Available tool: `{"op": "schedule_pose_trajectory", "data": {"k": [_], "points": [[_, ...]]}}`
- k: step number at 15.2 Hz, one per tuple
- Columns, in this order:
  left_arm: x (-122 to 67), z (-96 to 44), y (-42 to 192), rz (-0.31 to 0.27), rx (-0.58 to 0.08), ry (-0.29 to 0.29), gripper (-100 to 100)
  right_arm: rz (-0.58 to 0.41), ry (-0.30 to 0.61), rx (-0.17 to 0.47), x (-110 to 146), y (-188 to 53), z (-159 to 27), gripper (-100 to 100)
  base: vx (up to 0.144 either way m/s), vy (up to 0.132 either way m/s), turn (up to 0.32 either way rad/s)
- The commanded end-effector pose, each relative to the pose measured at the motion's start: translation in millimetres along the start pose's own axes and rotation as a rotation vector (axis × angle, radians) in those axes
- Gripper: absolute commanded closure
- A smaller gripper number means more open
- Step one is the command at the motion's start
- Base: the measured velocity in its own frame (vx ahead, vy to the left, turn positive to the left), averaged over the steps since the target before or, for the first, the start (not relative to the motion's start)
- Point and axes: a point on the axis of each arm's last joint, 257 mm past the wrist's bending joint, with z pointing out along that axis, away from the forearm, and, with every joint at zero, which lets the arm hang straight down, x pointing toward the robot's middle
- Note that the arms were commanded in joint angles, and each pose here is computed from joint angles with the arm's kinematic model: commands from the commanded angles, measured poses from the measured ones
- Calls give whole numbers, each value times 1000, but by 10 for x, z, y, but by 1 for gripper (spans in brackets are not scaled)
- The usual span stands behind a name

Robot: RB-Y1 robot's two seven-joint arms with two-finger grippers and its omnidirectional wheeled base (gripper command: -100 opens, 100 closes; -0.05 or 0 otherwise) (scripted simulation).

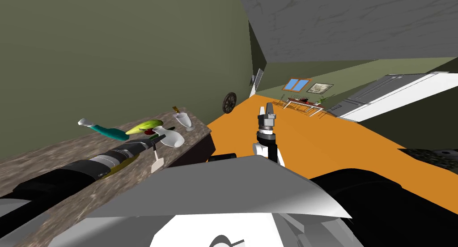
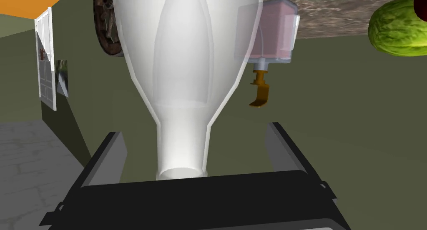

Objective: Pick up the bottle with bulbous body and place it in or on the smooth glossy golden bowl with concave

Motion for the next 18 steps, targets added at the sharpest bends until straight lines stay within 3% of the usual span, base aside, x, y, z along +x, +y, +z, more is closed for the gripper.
{"op": "schedule_pose_trajectory", "data": {"k": [1, 3, 6, 7, 12, 18], "points": [[-8, 21, 11, 41, 2, 24, -100, 0, 0, 0, 0, 0, 0, 0, 48, -7, -110], [-12, 38, 5, 66, 7, 37, -100, 0, 0, 0, 0, 0, 0, 0, 35, -4, -70], [1, 30, 38, 49, -1, 28, -100, 0, 0, 0, 0, 0, 0, 0, 32, -5, -73], [7, 31, 47, 48, -3, 27, 100, 0, 0, 0, 0, 0, 0, 0, 12, 0, -1], [-4, 33, 43, 50, -2, 25, 100, 0, 0, 0, 0, 0, 0, 0, 2, 1, 3], [-274, -81, 441, 96, -80, 29, 100, 0, 0, 0, 0, 0, 0, 0, -27, -18, 69]]}}
